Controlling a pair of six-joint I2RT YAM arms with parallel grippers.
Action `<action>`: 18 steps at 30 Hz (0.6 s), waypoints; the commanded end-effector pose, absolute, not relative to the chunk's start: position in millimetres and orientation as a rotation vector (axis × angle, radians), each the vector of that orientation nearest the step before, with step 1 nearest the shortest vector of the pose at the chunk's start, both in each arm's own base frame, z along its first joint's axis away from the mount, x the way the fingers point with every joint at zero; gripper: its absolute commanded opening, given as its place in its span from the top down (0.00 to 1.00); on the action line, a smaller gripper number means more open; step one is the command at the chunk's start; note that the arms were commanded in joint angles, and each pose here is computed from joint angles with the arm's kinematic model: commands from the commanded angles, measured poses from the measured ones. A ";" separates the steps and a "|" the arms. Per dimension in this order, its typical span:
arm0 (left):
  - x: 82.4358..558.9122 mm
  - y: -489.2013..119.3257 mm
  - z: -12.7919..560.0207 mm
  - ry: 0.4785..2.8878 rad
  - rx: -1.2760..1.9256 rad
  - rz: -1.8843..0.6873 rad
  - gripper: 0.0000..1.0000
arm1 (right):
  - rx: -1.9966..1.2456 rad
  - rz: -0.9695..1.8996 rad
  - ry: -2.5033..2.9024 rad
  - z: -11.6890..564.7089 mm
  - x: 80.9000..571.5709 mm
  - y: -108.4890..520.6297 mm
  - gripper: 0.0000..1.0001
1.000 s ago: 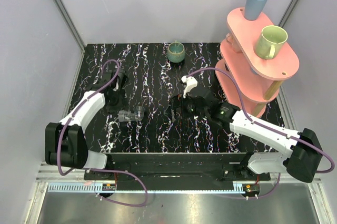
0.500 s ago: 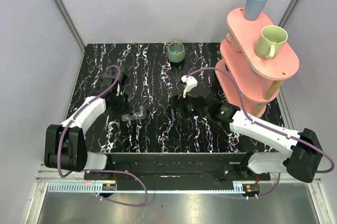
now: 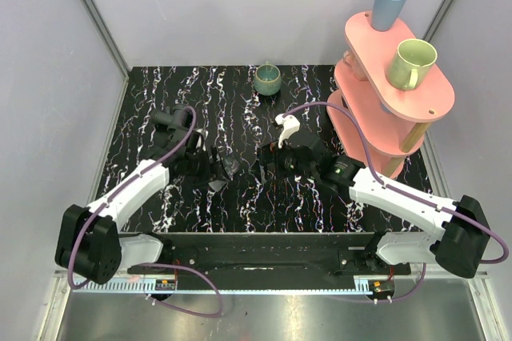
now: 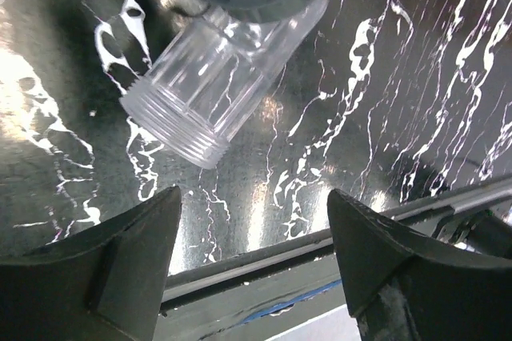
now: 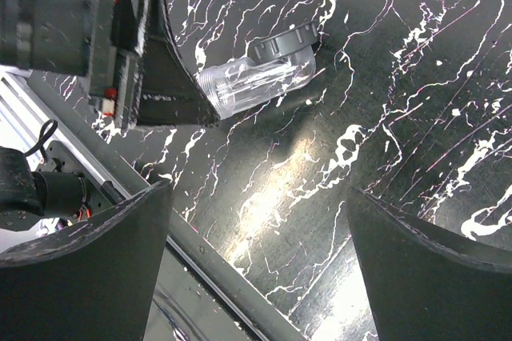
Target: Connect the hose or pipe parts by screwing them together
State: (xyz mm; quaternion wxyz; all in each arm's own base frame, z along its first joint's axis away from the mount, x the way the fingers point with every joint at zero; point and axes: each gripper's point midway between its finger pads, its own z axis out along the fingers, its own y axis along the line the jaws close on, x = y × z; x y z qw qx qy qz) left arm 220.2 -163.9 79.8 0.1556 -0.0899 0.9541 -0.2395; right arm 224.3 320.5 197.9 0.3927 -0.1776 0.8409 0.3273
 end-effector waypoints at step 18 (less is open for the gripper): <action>334.5 -196.9 128.8 2.611 0.452 -0.610 0.40 | -0.416 0.837 2.022 230.1 231.0 317.1 0.00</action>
